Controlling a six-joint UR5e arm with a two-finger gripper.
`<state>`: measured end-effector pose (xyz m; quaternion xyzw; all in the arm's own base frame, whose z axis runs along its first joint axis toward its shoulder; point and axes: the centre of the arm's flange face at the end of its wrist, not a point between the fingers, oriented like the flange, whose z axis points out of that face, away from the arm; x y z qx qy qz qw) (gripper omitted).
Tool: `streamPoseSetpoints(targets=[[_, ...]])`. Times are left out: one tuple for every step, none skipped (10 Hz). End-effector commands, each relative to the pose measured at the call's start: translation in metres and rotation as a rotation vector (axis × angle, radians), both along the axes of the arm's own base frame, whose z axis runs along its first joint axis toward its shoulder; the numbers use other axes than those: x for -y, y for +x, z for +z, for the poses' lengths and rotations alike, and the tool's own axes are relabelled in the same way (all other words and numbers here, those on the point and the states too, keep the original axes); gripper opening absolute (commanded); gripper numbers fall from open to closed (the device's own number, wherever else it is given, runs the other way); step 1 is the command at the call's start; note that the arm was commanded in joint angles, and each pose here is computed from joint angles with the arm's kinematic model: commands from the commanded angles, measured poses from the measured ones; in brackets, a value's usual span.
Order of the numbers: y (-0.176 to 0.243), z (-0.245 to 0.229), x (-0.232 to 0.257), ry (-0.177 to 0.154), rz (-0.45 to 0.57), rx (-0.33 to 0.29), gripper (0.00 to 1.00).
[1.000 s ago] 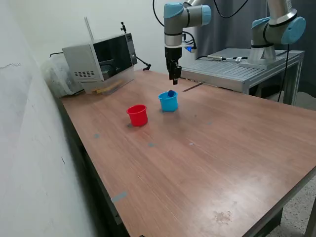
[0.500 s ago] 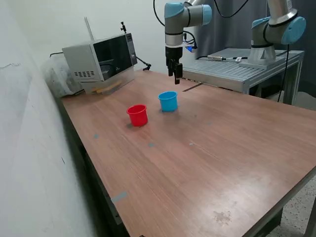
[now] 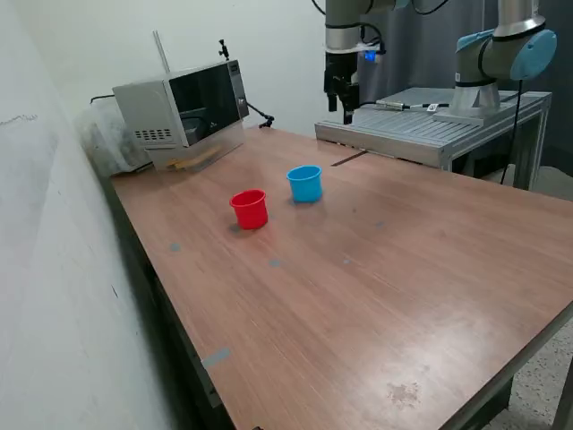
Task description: Place red objects in the red bin, and blue objects in the blue bin.
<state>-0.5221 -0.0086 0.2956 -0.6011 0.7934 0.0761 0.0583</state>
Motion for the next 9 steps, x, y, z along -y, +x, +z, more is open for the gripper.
streamPoseSetpoints(targets=[[0.110,0.052,0.049,-0.071,0.047,0.248,1.00],[0.149,0.062,0.064,-0.093,0.065,0.357,1.00],[0.177,0.059,0.076,-0.112,0.088,0.517,1.00],[0.194,0.055,0.079,-0.128,0.089,0.639,1.00],[0.196,0.056,0.079,-0.128,0.094,0.649,1.00],[0.193,0.059,0.076,-0.130,0.089,0.641,1.00],[0.190,0.059,0.073,-0.131,0.080,0.642,1.00],[0.187,0.060,0.063,-0.142,0.049,0.637,1.00],[0.188,0.059,0.062,-0.144,0.047,0.640,1.00]])
